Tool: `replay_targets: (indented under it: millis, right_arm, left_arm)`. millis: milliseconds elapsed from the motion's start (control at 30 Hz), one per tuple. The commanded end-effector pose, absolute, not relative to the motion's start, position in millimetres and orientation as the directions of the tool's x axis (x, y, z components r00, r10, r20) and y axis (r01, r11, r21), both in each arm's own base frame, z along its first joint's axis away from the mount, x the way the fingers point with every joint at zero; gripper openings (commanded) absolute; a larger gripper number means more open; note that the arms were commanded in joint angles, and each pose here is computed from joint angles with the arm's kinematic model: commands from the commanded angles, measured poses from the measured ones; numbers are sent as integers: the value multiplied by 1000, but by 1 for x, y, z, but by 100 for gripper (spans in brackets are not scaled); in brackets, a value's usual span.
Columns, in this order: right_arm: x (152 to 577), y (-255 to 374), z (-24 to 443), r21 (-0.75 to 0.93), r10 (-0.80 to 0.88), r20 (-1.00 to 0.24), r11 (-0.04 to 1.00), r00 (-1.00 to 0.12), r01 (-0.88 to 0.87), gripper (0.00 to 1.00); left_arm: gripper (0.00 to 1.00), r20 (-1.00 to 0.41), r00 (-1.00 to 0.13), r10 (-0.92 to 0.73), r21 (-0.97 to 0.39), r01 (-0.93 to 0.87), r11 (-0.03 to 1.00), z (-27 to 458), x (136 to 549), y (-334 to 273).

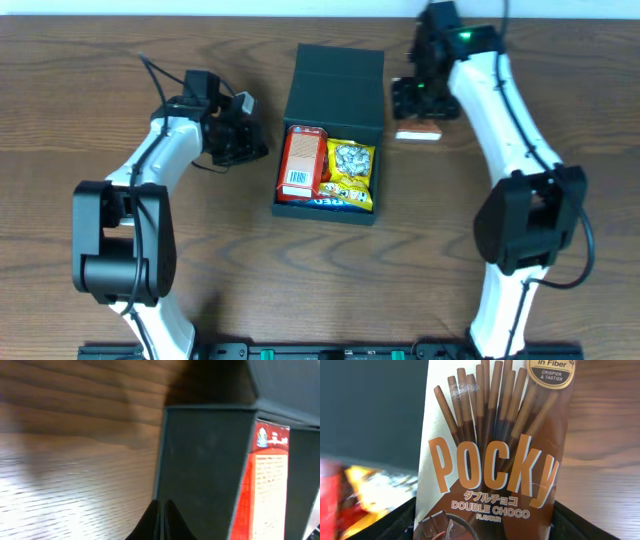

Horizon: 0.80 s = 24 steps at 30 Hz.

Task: Pack container
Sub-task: 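Carry the Pocky pack left and lower it into the box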

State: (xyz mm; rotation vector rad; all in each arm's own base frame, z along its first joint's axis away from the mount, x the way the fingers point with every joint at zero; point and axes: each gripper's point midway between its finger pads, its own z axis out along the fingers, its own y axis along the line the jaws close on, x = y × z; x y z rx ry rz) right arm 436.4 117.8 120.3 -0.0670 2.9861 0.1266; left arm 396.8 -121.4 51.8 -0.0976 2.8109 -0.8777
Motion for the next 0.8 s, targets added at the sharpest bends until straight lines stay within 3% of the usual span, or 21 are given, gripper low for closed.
replay_targets:
  millis: [0,267,433,500,633,700,733,767]
  right_arm:
    - [424,157,130,110,-72,-152,990,-986,-89,72]
    - [367,209,127,86,14,-13,996,-1000,12,71]
    - [356,219,125,68,99,4,993,-995,99,69]
    - [350,224,124,63,91,16,994,-996,92,63]
    - [341,230,123,43,62,23,997,-998,63,64]
    - [341,229,123,13,50,1,999,-999,50,78]
    - [343,228,123,-3,45,-13,999,-999,45,95]
    - [345,227,123,-14,42,-28,999,-999,42,99]
  left_arm:
    - [6,-156,-977,-143,-560,-31,828,45,398,-109]
    - [6,-166,-969,-182,-558,-60,828,45,404,-86]
    - [6,-171,-969,-177,-556,-53,829,45,404,-86]
    - [6,-170,-969,-177,-557,-54,829,45,404,-86]
    - [6,-170,-969,-177,-557,-53,829,45,404,-86]
    - [6,-170,-969,-177,-557,-54,829,45,404,-86]
    - [6,-171,-969,-177,-557,-54,829,45,404,-86]
    - [6,-171,-969,-177,-557,-53,829,45,404,-86]
